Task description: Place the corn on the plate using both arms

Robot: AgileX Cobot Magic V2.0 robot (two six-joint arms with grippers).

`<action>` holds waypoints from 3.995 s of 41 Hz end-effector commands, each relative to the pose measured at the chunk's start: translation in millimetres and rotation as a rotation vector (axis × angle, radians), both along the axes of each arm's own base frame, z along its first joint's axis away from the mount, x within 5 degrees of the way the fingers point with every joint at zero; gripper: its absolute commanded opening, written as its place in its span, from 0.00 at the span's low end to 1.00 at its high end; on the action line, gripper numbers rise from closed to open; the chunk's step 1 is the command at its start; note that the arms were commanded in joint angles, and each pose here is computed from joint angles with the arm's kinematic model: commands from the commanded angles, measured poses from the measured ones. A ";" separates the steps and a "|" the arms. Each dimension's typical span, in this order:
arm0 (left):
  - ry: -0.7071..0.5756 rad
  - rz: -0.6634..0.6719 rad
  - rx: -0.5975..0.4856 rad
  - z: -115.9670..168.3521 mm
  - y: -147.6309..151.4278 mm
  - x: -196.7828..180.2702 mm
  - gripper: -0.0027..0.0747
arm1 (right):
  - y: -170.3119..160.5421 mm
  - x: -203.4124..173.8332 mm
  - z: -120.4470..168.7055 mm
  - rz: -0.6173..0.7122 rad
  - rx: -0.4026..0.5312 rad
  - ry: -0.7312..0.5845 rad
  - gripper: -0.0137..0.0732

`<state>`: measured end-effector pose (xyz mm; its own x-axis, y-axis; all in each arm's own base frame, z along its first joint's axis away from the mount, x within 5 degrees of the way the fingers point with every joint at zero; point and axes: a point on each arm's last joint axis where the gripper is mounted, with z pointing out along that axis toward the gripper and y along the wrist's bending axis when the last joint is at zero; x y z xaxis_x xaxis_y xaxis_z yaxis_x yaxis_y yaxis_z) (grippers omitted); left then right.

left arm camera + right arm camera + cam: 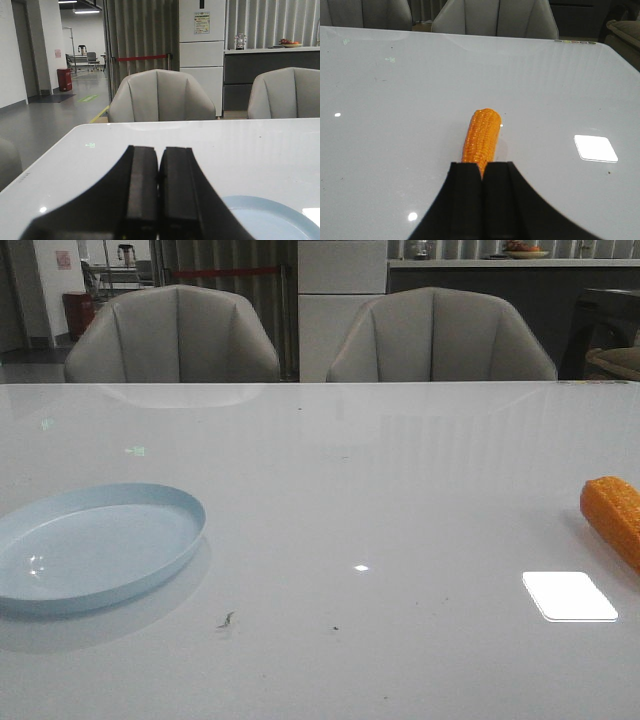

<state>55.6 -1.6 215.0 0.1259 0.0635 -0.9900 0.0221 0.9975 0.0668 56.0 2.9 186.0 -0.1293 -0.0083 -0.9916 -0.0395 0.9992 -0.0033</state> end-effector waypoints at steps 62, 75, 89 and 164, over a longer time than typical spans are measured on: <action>-0.280 0.001 -0.010 75.7 0.8 -19.1 0.16 | -1.8 -26.2 104.3 -0.014 0.010 -0.398 0.19; -0.158 0.000 0.015 151.8 -0.2 -3.5 0.16 | -1.0 -12.6 165.7 -0.008 0.007 -0.327 0.19; 0.253 -0.011 0.023 153.5 -3.0 61.3 0.16 | 0.6 68.5 155.0 -0.006 0.000 0.012 0.19; 1.454 -0.037 -0.103 5.8 -20.4 319.2 0.60 | 6.6 113.0 111.0 0.028 0.052 0.569 0.68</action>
<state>369.7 -20.3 204.1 -0.9847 0.0219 -0.1732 0.0384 0.9950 -0.0926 163.6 9.3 281.1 -0.7099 0.0179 -0.7041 -0.0464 0.9963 0.0721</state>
